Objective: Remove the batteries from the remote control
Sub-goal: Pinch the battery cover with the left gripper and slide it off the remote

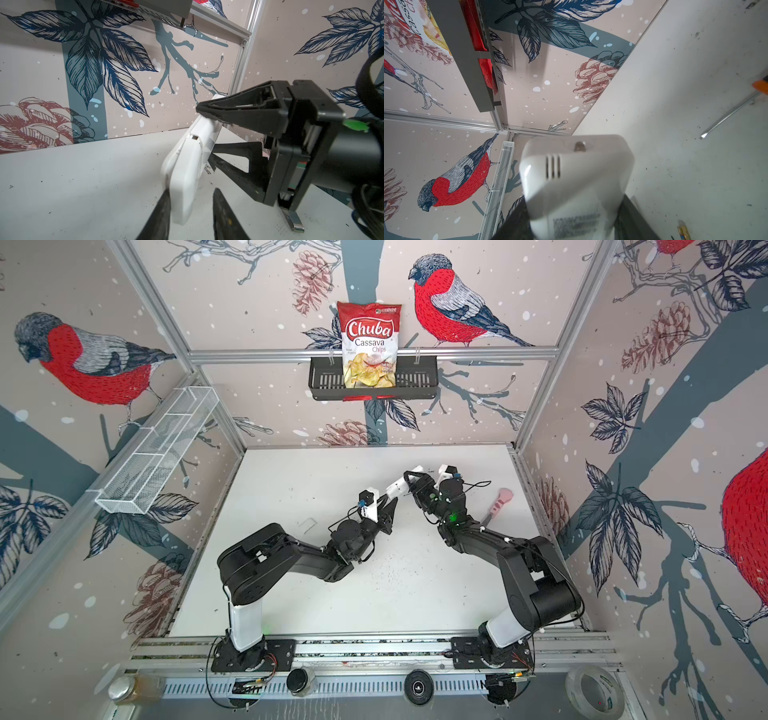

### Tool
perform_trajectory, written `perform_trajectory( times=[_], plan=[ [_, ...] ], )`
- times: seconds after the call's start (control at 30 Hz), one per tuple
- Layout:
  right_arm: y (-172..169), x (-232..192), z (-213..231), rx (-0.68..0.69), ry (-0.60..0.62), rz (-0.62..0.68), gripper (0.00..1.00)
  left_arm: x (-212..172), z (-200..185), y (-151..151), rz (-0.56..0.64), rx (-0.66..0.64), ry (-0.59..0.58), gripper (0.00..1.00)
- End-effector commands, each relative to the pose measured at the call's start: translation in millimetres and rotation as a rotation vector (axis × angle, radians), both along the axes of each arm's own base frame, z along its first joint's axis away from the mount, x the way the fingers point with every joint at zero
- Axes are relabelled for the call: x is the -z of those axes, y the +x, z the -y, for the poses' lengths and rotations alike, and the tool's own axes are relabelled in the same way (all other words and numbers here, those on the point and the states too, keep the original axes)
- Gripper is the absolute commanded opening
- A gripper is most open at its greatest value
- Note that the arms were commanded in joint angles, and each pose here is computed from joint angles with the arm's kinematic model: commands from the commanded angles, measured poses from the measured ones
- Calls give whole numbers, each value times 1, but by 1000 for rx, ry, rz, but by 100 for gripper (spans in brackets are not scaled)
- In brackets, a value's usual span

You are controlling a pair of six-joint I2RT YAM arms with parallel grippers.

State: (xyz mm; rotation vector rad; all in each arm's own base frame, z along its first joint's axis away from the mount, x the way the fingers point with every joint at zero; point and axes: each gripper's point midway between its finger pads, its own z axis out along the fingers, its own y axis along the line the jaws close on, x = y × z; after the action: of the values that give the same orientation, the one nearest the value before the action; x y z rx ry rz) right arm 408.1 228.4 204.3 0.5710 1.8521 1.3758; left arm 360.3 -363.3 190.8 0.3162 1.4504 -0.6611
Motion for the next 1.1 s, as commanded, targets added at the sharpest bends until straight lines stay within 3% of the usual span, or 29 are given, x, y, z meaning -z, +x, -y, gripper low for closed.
perform_trajectory(
  times=[0.0, 0.63, 0.67, 0.7, 0.73, 1.07],
  plan=[
    [2, -11, -4, -14, 4, 45, 32, -13, 4, -1, 26, 28, -45, 33],
    [7, -7, -3, -11, -10, 38, 32, -12, 11, 2, 23, 35, -29, 20],
    [7, -6, -3, -12, -10, 36, 32, -11, 11, 2, 23, 32, -28, 15],
    [8, -6, -3, -12, -10, 37, 32, -11, 10, 3, 20, 28, -28, 4],
    [8, -6, -2, -11, -10, 37, 32, -11, 9, 3, 20, 19, -30, 0],
    [11, -1, 3, -1, -16, 29, 32, -9, 5, 1, 12, 19, -38, 0]
  ],
)
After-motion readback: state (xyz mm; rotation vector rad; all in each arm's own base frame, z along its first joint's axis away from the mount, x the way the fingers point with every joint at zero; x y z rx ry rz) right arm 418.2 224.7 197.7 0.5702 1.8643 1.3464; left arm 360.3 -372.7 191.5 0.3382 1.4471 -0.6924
